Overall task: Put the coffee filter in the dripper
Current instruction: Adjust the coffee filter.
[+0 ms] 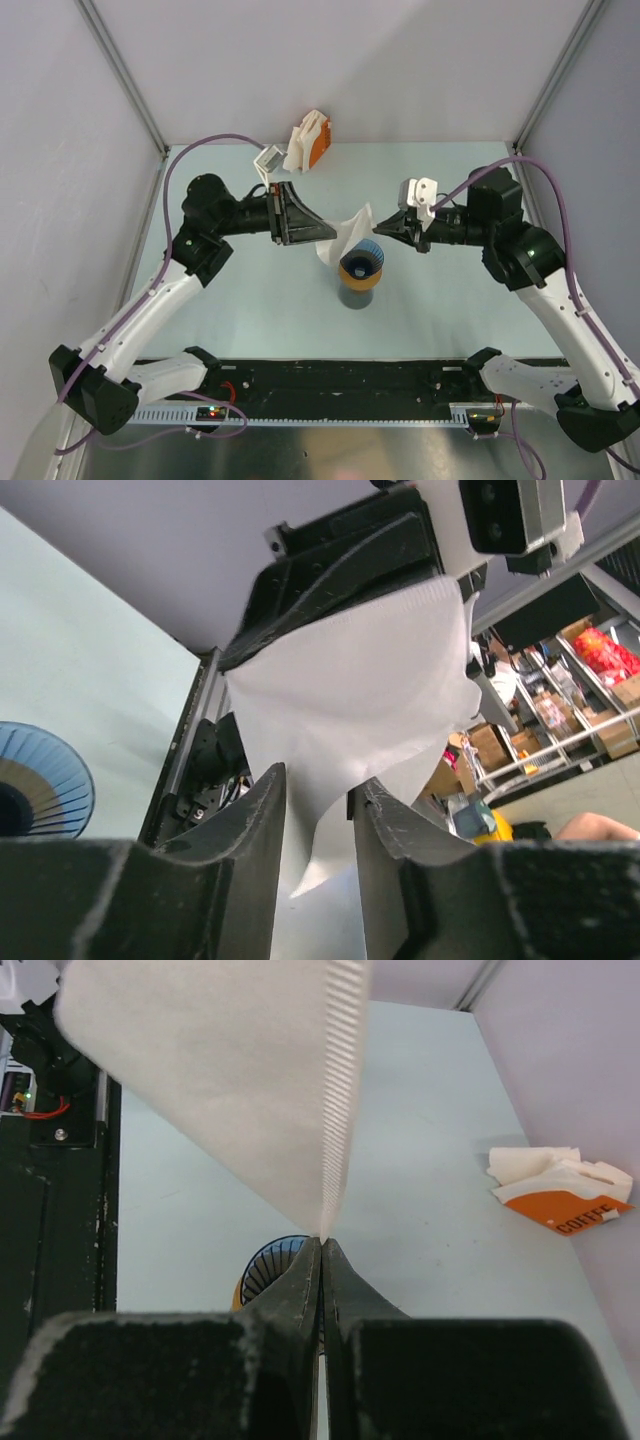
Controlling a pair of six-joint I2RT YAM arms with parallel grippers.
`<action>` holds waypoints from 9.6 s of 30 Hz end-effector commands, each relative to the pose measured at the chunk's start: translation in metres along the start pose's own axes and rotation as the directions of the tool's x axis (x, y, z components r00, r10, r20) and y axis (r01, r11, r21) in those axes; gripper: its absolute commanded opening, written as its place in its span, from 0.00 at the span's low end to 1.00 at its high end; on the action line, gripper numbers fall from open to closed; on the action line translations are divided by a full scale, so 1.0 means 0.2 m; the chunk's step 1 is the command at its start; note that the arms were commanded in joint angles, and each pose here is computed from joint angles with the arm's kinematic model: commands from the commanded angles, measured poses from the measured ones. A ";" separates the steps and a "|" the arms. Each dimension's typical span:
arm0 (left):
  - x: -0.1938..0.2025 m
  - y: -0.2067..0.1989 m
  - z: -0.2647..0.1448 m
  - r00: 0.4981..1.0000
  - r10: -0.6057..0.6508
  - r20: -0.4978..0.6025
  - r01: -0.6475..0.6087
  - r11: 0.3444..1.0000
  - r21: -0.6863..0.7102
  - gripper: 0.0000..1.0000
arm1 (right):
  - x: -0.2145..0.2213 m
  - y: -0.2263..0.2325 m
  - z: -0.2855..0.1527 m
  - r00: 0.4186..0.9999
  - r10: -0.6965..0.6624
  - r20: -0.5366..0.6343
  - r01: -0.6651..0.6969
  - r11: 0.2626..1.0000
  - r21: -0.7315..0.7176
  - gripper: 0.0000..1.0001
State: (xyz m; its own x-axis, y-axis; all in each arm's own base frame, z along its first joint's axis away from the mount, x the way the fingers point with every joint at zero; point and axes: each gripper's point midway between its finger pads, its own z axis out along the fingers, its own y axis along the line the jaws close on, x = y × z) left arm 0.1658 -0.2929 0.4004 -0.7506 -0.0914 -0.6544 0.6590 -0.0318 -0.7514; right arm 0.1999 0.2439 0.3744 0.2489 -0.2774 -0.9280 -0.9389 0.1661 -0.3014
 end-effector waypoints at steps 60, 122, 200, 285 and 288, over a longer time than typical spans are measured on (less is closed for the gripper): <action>-0.11 0.03 -0.04 0.989 -0.059 0.132 0.054 0.998 0.042 0.53 | -0.12 -0.05 -0.02 0.974 -0.195 0.113 0.172 0.967 0.187 0.00; -0.19 0.00 0.01 0.987 -0.020 0.162 0.008 0.997 0.072 0.23 | -0.11 -0.05 -0.01 0.970 -0.207 0.124 0.179 0.962 0.204 0.00; -0.63 0.20 0.13 0.790 0.608 0.079 -0.313 0.511 -0.801 0.00 | -0.12 -0.56 0.02 0.832 0.392 0.391 -0.552 0.534 0.640 0.74; 0.15 -0.14 0.08 0.532 0.824 -0.196 -0.805 0.564 0.183 0.38 | -0.32 0.28 -0.09 0.915 0.346 0.208 -0.280 0.915 -0.291 0.00; 0.14 -0.14 0.08 0.529 0.827 -0.192 -0.808 0.560 0.182 0.33 | -0.32 0.29 -0.09 0.914 0.349 0.205 -0.284 0.914 -0.291 0.00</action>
State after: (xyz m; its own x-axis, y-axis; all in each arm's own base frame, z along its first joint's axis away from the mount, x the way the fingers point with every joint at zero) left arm 0.1305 -0.3099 0.3831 0.0741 0.1654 -0.9834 0.9926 -0.1069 0.0568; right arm 0.1307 0.2548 0.4075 -0.1028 -0.0220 -0.9945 -0.9941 -0.0319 0.1035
